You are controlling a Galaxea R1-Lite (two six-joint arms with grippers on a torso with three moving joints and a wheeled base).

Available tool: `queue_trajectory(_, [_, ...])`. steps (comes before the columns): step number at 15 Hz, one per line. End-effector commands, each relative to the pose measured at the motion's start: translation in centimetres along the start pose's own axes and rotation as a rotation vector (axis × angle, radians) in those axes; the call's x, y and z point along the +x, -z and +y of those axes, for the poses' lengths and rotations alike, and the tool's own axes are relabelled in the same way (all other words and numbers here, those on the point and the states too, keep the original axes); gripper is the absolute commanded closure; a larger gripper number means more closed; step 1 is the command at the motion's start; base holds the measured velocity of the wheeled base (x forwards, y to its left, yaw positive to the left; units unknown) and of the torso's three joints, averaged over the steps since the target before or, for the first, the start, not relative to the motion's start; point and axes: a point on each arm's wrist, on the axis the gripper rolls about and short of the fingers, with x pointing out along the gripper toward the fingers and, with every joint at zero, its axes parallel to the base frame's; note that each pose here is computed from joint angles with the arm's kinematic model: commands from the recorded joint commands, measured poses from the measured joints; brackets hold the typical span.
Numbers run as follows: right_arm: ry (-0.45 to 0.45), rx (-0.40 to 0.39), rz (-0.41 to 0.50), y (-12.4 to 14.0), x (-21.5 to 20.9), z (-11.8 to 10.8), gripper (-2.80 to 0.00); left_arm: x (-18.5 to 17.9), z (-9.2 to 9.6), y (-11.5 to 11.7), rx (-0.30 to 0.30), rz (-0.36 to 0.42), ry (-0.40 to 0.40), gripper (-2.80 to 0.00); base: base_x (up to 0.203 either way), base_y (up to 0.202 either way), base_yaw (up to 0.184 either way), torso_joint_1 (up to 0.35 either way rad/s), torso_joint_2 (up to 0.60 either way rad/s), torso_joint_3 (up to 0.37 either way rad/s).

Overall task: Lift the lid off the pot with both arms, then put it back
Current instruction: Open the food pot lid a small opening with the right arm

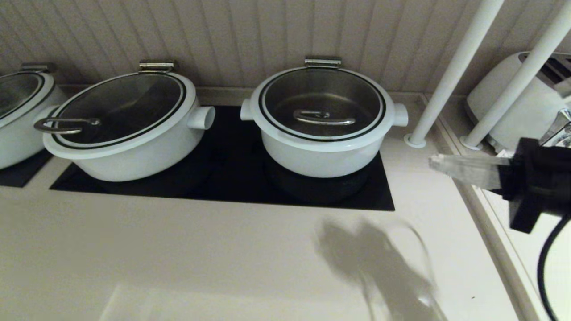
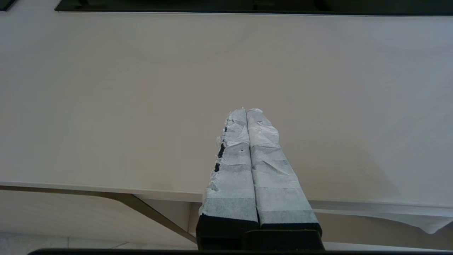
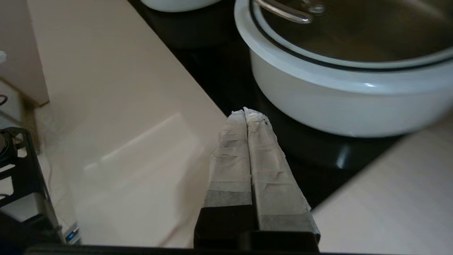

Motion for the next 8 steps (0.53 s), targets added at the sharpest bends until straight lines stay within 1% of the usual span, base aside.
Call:
queue_trajectory(1, [-0.047,0.034,0.047,2.0,3.6,-0.9,0.0,0.0,0.0,0.0,0.0,-0.001,0.0,0.0,0.0,0.0,0.0,0.0,0.0,0.0])
queue_trajectory(4, [-0.051,0.021,-0.005,2.7,6.2,-1.8,0.0,0.0,0.0,0.0,0.0,0.0,0.0,0.0,0.0,0.0,0.0,0.0,0.0,0.0])
queue_trajectory(8, [-0.064,0.014,-0.019,2.8,8.2,-2.5,0.0,0.0,0.0,0.0,0.0,0.0,0.0,0.0,0.0,0.0,0.0,0.0,0.0,0.0])
